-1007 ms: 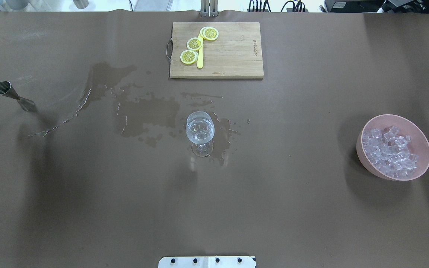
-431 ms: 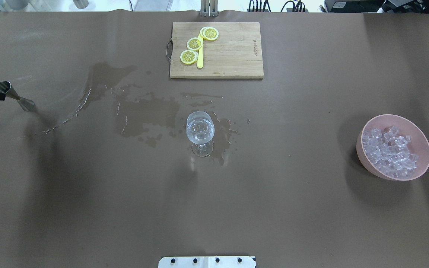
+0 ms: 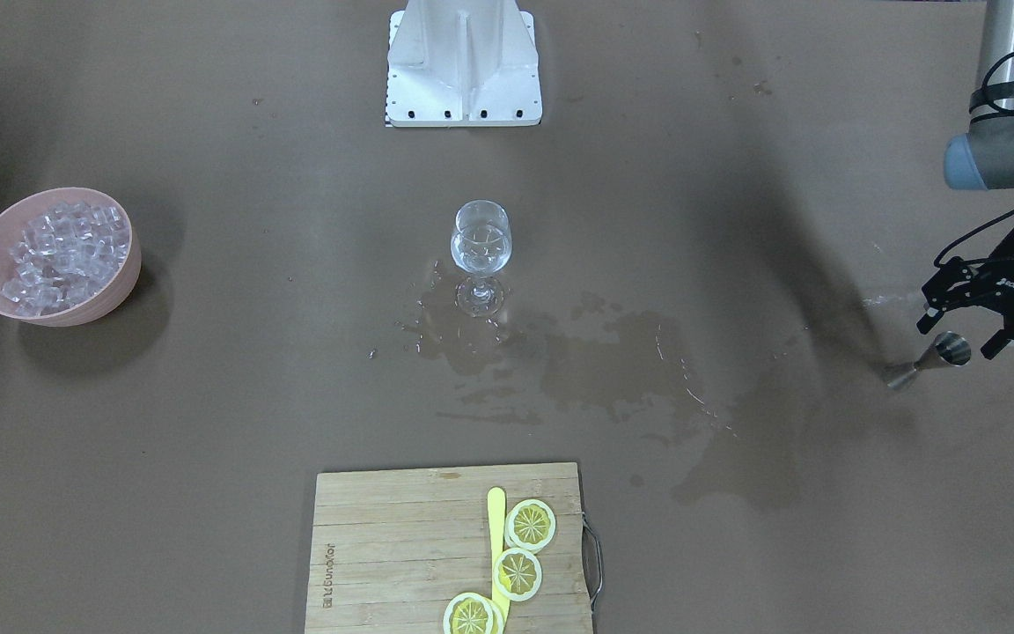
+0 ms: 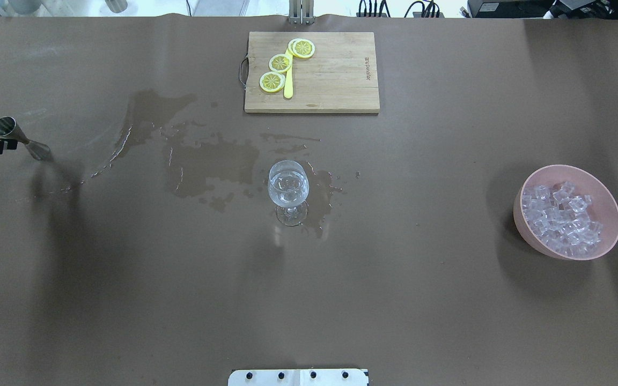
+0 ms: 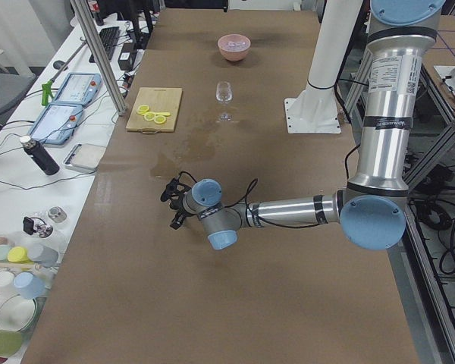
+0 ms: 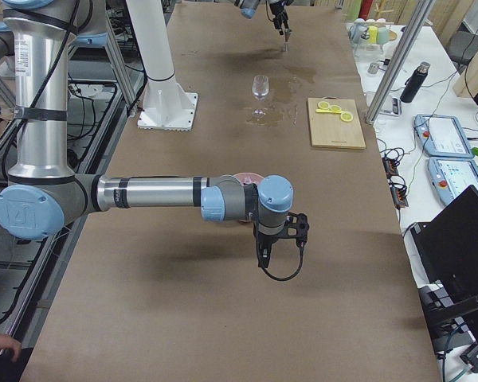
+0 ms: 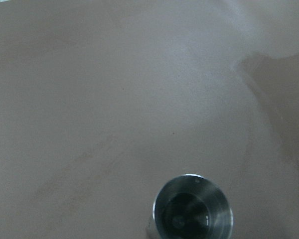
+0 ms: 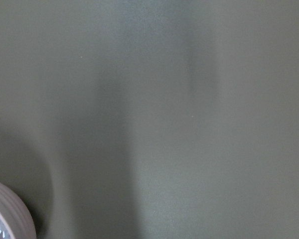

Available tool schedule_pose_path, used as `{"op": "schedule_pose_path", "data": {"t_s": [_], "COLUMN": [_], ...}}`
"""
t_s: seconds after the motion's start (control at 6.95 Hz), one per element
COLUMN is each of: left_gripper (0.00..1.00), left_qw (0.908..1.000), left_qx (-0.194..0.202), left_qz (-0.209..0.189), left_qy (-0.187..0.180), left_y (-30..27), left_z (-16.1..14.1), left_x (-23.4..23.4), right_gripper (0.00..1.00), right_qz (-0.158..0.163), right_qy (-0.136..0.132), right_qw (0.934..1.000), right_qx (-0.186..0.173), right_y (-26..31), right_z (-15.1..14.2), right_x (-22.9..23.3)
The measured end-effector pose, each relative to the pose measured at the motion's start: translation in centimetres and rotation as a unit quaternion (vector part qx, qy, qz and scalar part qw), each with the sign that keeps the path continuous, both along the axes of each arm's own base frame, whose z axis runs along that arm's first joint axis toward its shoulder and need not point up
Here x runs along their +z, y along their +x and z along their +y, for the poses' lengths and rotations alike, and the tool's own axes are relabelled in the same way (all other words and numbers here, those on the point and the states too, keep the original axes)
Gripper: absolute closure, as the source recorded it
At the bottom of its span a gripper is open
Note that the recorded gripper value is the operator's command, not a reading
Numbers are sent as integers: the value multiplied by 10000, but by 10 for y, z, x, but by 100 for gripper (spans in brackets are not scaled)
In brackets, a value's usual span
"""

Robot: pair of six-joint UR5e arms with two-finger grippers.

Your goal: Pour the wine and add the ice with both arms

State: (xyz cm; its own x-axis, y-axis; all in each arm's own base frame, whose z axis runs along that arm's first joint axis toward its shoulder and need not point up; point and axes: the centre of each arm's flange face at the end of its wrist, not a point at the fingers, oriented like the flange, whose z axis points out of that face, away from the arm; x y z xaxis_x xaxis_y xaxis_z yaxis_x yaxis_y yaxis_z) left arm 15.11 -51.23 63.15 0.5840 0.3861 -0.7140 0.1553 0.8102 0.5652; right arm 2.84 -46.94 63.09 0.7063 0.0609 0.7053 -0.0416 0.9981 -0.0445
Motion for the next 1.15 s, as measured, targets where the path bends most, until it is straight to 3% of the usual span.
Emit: {"op": "schedule_pose_path", "data": {"t_s": [1.15], "left_gripper": [3], "left_qw": [9994], "left_qx": [-249], "left_qz": [177], "left_qy": [165], "left_y": [11], "left_z": [5], "left_x": [12], "right_gripper": [0], "right_qz": [-23], "right_qy": [-15], "right_qw": [10000], "right_qx": [-1], "right_y": [0], "right_z": [0], "right_x": [1]}}
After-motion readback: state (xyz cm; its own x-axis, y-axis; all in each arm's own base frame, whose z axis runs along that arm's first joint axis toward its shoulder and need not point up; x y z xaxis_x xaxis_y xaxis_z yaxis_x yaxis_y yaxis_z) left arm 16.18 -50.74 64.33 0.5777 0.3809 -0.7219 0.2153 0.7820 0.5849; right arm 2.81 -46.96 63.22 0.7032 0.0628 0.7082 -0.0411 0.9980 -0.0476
